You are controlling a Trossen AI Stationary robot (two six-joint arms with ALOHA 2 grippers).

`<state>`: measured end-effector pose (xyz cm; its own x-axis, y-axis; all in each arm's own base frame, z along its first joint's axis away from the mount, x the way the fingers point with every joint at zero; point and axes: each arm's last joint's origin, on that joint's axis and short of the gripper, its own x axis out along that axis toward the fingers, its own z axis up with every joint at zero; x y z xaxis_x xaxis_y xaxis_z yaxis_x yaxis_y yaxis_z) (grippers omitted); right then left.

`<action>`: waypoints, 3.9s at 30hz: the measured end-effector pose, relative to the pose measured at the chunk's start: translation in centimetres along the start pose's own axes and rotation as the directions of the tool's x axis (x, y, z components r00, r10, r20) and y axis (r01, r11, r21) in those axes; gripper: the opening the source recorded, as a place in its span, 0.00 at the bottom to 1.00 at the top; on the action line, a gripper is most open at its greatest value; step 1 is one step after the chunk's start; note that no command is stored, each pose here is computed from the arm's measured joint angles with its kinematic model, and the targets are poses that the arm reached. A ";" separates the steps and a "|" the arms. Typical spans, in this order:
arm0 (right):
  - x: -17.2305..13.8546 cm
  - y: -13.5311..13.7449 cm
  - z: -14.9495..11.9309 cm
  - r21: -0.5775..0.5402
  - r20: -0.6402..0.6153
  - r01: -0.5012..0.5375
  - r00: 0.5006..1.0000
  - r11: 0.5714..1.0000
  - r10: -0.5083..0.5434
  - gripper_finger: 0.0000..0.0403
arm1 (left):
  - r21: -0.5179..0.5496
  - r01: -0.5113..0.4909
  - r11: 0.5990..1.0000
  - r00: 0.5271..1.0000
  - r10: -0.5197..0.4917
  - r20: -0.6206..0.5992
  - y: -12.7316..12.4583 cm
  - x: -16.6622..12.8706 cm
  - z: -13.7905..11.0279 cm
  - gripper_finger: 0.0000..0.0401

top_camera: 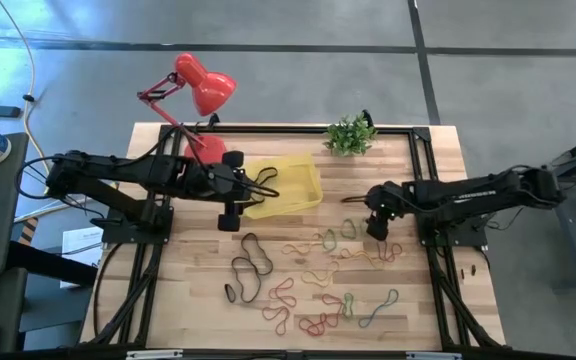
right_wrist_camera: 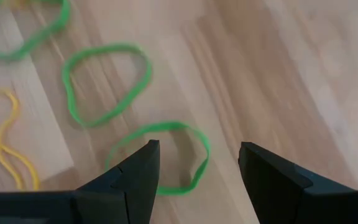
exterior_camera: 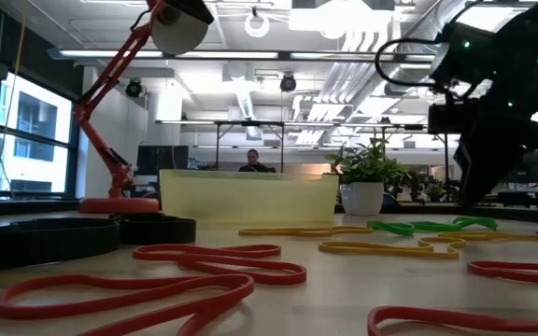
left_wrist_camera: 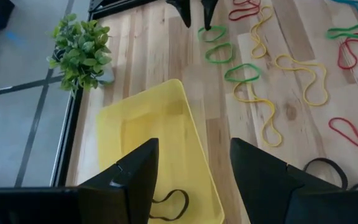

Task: Pick and place rubber bands into bin
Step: Put the green rubber band into the yellow bin, then put the black rubber band into the yellow bin

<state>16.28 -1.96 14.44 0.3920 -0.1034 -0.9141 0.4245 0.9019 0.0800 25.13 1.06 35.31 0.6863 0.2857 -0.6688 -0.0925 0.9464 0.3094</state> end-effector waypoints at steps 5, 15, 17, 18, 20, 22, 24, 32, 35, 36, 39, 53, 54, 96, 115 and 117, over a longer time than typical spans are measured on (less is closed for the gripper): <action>1.2 0.0 -0.2 0.015 -0.082 0.019 0.996 1.000 -0.018 0.52 | -0.014 -0.001 1.000 1.000 0.001 0.000 0.0 0.0 0.0 0.47; 2.8 0.2 -0.1 0.075 -0.142 0.030 0.990 0.997 -0.019 0.51 | -0.014 -0.001 1.000 1.000 0.001 0.000 0.0 0.0 0.0 0.47; 2.8 0.1 -0.1 0.088 -0.142 0.033 0.990 0.996 -0.020 0.50 | -0.015 -0.002 1.000 1.000 0.002 0.000 0.0 0.0 0.0 0.47; 2.8 0.1 -0.1 0.091 -0.142 0.032 0.990 0.995 -0.019 0.49 | -0.015 -0.002 1.000 1.000 0.002 0.000 0.0 0.0 0.0 0.47; 2.9 0.1 -0.1 0.103 -0.143 0.034 0.990 0.994 -0.019 0.46 | -0.015 -0.002 1.000 1.000 0.002 0.000 0.0 0.0 0.0 0.47; 2.9 -0.1 -0.1 0.119 -0.149 0.034 0.989 0.992 -0.016 0.42 | -0.015 -0.002 1.000 1.000 0.002 0.000 0.0 0.0 0.0 0.47; 2.9 -0.4 0.0 0.140 -0.154 0.029 0.988 0.990 -0.007 0.40 | -0.016 -0.002 1.000 1.000 0.002 0.000 0.0 0.0 0.0 0.47; 2.9 -1.6 0.2 0.204 -0.170 -0.003 0.985 0.979 0.039 0.23 | -0.017 -0.007 1.000 1.000 0.007 -0.001 0.0 0.0 0.0 0.47; 2.9 -1.8 0.2 0.211 -0.173 -0.001 0.984 0.977 0.038 0.12 | -0.018 -0.007 1.000 1.000 0.007 -0.001 0.0 0.0 0.0 0.47; 2.9 -1.8 0.2 0.211 -0.174 0.002 0.984 0.977 0.036 0.08 | -0.018 -0.007 1.000 1.000 0.007 -0.001 0.0 0.0 0.0 0.47; 2.9 -1.8 0.2 0.211 -0.174 0.004 0.984 0.978 0.033 0.01 | -0.018 -0.010 1.000 1.000 0.010 -0.002 0.0 0.0 0.0 0.47; 0.7 -1.1 3.0 0.232 -0.033 -0.099 0.993 0.968 0.109 0.00 | -0.019 -0.021 1.000 1.000 0.021 -0.005 0.1 0.1 0.0 0.47; 0.4 -1.0 3.2 0.231 -0.029 -0.100 0.994 0.968 0.109 0.00 | -0.020 -0.022 1.000 1.000 0.021 -0.005 0.1 0.1 0.0 0.47; 0.9 -0.8 20.1 0.051 0.478 -0.064 0.878 0.997 0.032 0.00 | -0.037 -0.104 0.994 0.994 0.103 -0.026 0.3 0.1 -0.1 0.47; 3.2 -2.0 20.7 0.092 0.399 -0.171 0.909 0.981 0.121 0.35 | -0.031 -0.100 0.995 0.994 0.098 -0.056 0.3 0.1 -0.4 0.47; 2.9 -1.8 21.0 0.045 0.399 -0.201 0.902 0.979 0.166 0.41 | -0.016 -0.082 0.997 0.993 0.080 -0.085 0.2 0.1 -0.7 0.47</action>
<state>33.76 -12.70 19.99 0.7500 -0.1107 -0.6521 0.3736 0.8845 0.2796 24.64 1.37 34.80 0.6128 0.3724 -0.6969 -0.1602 0.9222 0.3520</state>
